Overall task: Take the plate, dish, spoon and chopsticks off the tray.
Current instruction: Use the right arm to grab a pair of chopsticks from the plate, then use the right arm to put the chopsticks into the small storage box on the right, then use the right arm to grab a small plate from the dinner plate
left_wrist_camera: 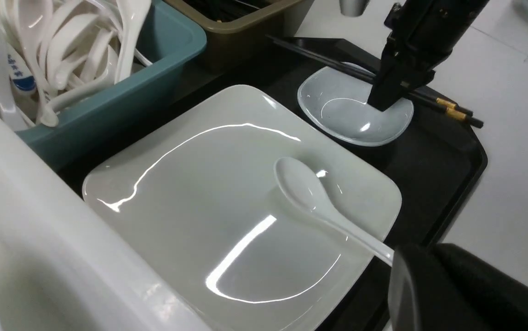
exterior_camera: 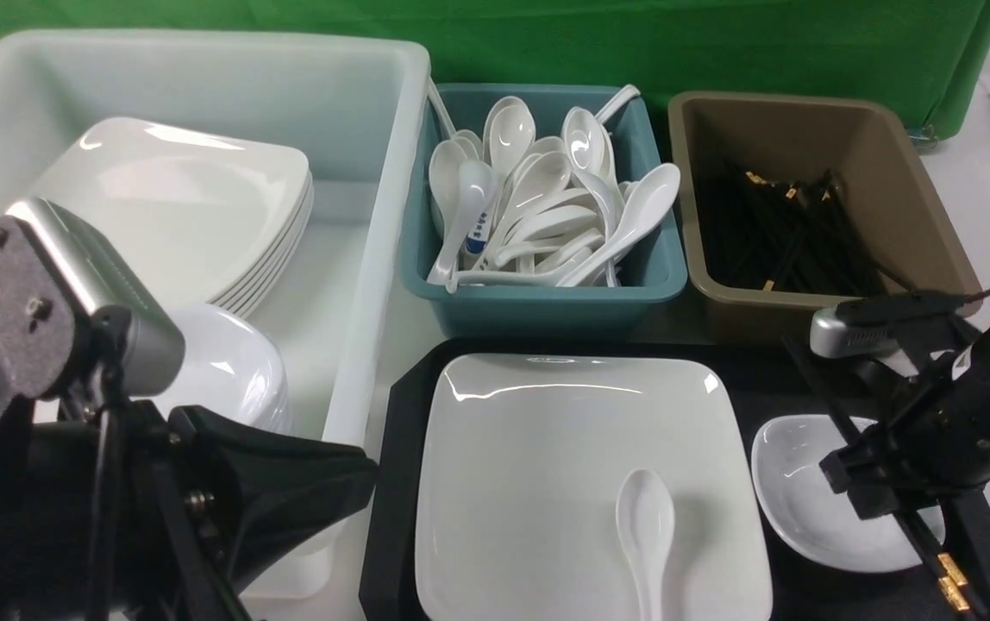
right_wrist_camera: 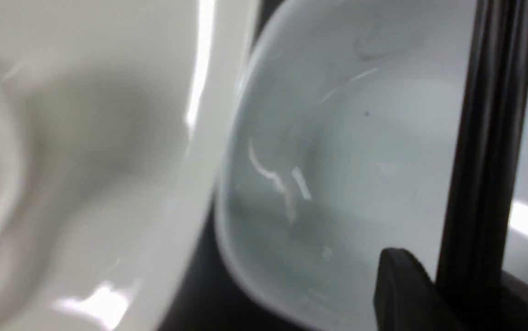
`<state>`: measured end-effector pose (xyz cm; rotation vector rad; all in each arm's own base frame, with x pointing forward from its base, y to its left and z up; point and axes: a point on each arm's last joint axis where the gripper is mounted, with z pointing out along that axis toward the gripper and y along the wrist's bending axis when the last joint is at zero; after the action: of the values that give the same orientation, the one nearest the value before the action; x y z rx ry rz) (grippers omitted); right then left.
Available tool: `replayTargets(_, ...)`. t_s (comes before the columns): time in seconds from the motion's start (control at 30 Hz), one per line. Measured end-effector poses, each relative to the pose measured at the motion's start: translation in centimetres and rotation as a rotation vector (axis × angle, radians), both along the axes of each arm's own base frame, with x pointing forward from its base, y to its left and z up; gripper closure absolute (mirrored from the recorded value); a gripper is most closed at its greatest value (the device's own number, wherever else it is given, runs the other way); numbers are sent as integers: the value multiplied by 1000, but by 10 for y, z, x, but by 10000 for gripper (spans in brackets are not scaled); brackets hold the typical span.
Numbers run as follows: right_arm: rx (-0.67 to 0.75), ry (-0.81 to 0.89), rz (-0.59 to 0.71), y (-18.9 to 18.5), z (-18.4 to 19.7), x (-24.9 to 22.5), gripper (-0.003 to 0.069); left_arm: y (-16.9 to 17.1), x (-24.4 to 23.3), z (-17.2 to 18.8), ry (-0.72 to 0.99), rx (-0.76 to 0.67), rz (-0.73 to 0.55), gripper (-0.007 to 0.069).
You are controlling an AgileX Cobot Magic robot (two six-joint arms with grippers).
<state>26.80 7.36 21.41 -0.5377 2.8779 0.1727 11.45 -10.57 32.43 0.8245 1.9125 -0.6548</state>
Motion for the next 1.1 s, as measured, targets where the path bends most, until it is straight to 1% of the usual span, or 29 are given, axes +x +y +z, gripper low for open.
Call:
replayTargets(0.07, 48, -99, 45, 8, 34, -3, 534, 0, 2, 2, -22, -18, 23, 608)
replayTargets(0.13, 95, -228, 31, 11, 61, 4, 534, 1, 5, 5, -49, -35, 50, 608)
replayTargets(0.2, 129, -350, -8, 11, 80, 18, 534, 2, 7, 7, -68, -46, 69, 608)
replayTargets(0.23, 131, -355, -11, 11, 82, 20, 534, 2, 7, 7, -69, -47, 70, 608)
replayTargets(0.27, 143, -405, -34, 10, 88, 27, 534, 2, 8, 7, -75, -52, 76, 608)
replayTargets(0.3, 167, -501, -76, 7, 103, 47, 534, 2, 8, 8, -82, -56, 82, 608)
replayTargets(0.33, 180, -552, -107, 5, 109, 61, 534, 2, 8, 8, -84, -57, 84, 608)
replayTargets(0.47, 218, -663, -218, 0, 109, 128, 534, 2, 8, 9, -78, -73, 88, 608)
replayTargets(0.5, 217, -657, -225, 0, 103, 134, 534, 2, 8, 9, -77, -75, 89, 608)
replayTargets(0.53, 240, -650, -264, -3, 95, 158, 526, 2, 8, 9, -76, -79, 90, 608)
replayTargets(0.57, 233, -649, -283, -4, 91, 160, 519, 2, 8, 9, -76, -80, 90, 608)
replayTargets(0.63, 235, -611, -326, -8, 69, 186, 433, 2, 9, 9, -76, -81, 91, 608)
replayTargets(0.67, 235, -592, -337, -9, 62, 192, 368, 2, 9, 9, -77, -82, 92, 608)
replayTargets(0.73, 231, -560, -353, -11, 52, 198, 230, 2, 9, 10, -81, -89, 98, 608)
replayTargets(0.8, 226, -540, -351, -11, 52, 196, 137, 3, 10, 11, -88, -93, 106, 608)
replayTargets(0.83, 222, -533, -342, -11, 56, 194, 109, 3, 10, 11, -90, -94, 107, 608)
replayTargets(0.87, 211, -519, -315, -12, 66, 187, 104, 3, 10, 11, -90, -93, 107, 608)
replayTargets(0.9, 195, -508, -279, -12, 75, 180, 131, 3, 10, 11, -92, -91, 107, 608)
replayTargets(0.93, 168, -481, -221, -12, 88, 168, 197, 3, 10, 11, -94, -88, 107, 608)
replayTargets(0.97, 155, -465, -191, -11, 94, 162, 233, 3, 10, 11, -95, -87, 106, 608)
replayTargets(1.0, 138, -436, -148, -10, 103, 151, 300, 3, 10, 11, -98, -84, 105, 608)
replayTargets(1.07, 104, -383, -64, -6, 115, 130, 406, 3, 10, 11, -108, -75, 103, 608)
replayTargets(1.1, 100, -380, -57, -6, 117, 128, 418, 3, 10, 11, -108, -76, 100, 608)
